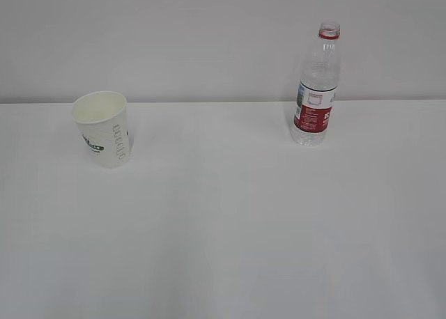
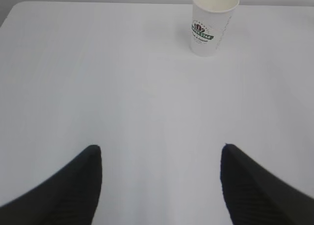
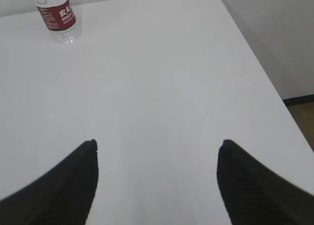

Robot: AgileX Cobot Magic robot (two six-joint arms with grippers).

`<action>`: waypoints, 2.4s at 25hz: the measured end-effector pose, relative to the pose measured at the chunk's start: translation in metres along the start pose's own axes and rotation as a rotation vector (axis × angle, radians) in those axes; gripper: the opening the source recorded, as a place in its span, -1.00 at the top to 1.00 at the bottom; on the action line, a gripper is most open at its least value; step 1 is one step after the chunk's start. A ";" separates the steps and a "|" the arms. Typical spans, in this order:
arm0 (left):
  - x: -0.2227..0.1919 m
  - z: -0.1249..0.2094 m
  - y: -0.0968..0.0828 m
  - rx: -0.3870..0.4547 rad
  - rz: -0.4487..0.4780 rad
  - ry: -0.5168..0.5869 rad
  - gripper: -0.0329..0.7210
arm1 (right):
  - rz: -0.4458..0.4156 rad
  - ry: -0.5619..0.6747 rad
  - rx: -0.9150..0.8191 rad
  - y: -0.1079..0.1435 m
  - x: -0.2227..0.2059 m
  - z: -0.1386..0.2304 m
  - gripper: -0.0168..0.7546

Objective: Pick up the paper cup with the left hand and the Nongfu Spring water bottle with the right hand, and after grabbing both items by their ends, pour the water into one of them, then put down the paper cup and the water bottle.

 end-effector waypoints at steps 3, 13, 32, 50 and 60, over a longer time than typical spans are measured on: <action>0.000 0.000 0.000 0.000 0.000 0.000 -0.56 | 0.000 0.000 0.000 0.000 0.000 0.000 -0.52; 0.000 0.000 0.000 0.000 0.000 0.000 -0.56 | 0.000 0.000 0.000 0.000 0.000 0.000 -0.52; 0.000 0.000 0.000 0.000 0.000 0.000 -0.54 | 0.000 0.000 0.000 0.000 0.000 0.000 -0.52; 0.000 0.000 -0.001 0.003 0.006 0.000 -0.37 | 0.000 0.000 0.000 0.000 0.000 0.000 -0.52; -0.004 0.000 -0.006 0.017 0.023 0.024 -0.36 | -0.079 -0.091 -0.001 0.013 0.019 -0.022 -0.52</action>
Point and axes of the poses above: a point on each arm's last joint axis where the gripper is mounted, x pointing back along that axis away from the gripper, y along the wrist's bending axis when the last joint is at zero, z = x × y, the point moved 10 cm from there along -x, pointing out along that axis toward the gripper, and after that the axes turned 14 degrees about x, right-handed, at the moved point
